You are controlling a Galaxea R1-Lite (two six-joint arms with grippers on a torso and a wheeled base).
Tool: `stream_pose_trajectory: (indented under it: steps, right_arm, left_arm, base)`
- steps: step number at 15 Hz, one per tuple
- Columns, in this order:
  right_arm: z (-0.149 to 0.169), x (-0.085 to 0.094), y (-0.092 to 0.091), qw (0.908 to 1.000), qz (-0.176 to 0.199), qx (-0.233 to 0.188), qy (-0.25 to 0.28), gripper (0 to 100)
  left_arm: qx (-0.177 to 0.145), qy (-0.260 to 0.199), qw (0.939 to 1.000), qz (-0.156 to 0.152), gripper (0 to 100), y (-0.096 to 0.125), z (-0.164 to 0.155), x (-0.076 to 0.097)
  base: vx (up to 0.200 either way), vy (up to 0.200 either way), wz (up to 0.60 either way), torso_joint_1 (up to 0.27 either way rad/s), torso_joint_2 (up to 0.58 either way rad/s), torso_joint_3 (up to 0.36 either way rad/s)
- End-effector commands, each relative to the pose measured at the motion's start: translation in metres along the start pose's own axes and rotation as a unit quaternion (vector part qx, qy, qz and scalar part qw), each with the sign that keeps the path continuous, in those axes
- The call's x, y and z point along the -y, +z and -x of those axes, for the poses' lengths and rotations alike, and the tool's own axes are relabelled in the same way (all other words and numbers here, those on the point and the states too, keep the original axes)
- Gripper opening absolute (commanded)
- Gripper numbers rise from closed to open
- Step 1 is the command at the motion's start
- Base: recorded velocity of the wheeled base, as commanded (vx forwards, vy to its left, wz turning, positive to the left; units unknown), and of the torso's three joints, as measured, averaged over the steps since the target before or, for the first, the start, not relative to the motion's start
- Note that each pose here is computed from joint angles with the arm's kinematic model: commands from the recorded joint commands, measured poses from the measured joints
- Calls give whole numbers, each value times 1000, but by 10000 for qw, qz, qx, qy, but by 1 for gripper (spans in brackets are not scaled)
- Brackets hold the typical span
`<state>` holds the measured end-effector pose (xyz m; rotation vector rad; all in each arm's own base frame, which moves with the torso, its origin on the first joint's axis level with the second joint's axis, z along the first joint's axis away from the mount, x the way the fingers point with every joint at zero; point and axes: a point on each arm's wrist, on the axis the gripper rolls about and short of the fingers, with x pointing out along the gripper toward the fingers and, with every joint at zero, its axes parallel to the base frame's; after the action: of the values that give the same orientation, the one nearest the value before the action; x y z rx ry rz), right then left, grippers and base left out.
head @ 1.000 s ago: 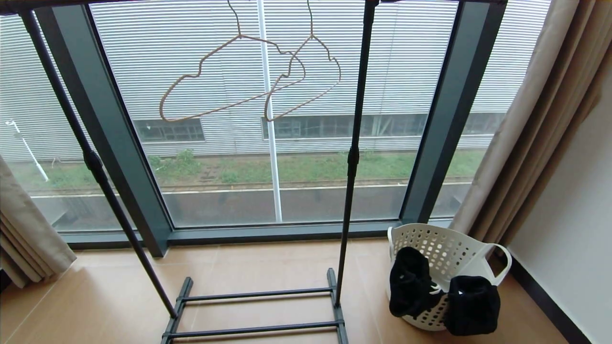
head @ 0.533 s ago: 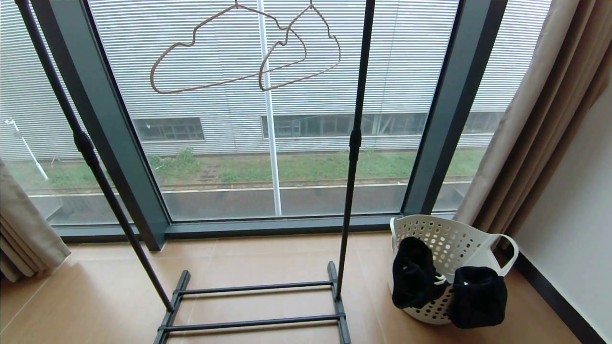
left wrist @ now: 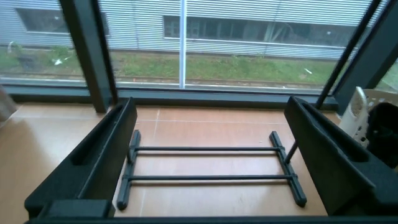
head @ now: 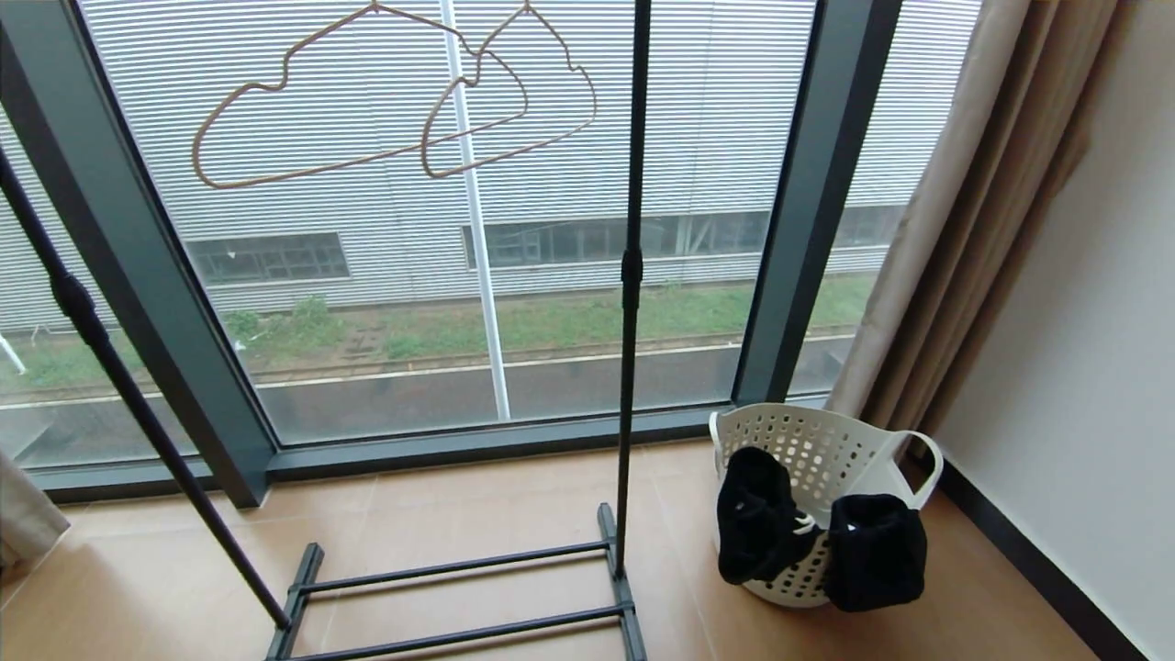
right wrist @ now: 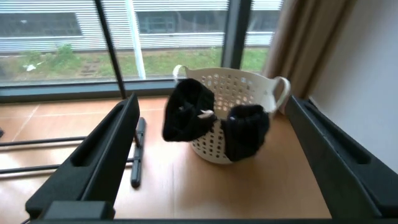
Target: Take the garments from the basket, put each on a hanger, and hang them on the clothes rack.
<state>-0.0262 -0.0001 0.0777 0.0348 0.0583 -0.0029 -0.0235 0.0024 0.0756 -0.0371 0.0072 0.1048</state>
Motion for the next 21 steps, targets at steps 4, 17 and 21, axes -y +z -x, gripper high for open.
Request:
stream_pose_trajectory:
  steps: [4,17,21]
  right_arm:
    - [0,0,0,10000,-2,0,2,100]
    - [0,0,0,10000,-2,-7,-6,100]
    - [0,0,0,10000,-2,-7,-6,100]
  left_arm:
    - [-8,6,10000,3,100,0,0,0]
    - [-8,6,10000,10,100,0,0,0]
    - [0,6,10000,19,100,0,0,0]
  base:
    - [0,0,0,0,0,0]
    - [77,-92,-138,3,1,2]
    - [0,0,0,0,0,0]
